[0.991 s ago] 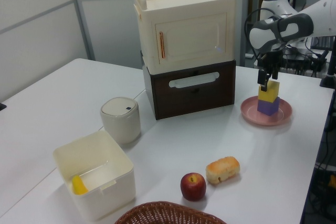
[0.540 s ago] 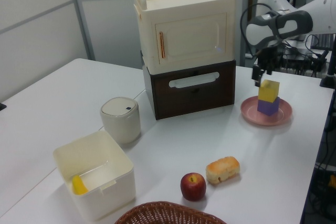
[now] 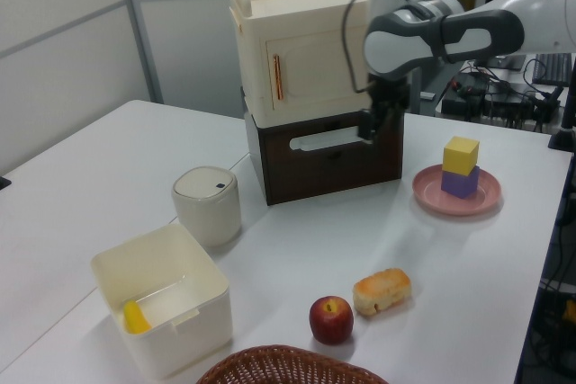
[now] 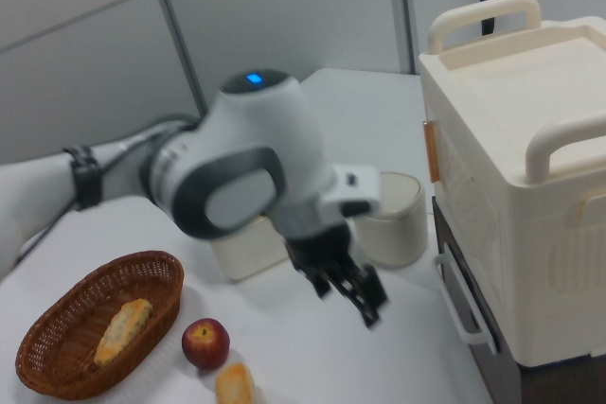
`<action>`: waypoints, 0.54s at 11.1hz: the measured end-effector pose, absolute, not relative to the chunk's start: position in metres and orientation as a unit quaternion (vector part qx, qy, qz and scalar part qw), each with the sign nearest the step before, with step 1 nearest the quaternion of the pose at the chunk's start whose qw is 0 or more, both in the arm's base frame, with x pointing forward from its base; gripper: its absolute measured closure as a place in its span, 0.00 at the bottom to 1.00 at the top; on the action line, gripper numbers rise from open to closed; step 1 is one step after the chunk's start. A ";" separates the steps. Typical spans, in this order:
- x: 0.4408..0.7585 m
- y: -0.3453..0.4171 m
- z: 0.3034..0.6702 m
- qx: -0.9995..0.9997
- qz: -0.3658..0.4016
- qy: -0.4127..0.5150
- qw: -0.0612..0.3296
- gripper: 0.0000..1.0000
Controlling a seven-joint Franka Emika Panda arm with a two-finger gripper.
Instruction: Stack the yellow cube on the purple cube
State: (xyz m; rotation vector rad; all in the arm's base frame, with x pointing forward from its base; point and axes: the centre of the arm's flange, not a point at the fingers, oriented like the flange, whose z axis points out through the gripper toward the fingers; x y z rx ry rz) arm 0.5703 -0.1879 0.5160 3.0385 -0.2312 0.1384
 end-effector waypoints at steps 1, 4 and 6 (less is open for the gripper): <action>0.575 -0.150 0.531 0.996 0.039 -0.070 0.041 0.00; 0.578 -0.061 0.561 0.998 0.011 -0.044 0.034 0.00; 0.580 -0.023 0.562 0.998 0.011 -0.044 0.034 0.00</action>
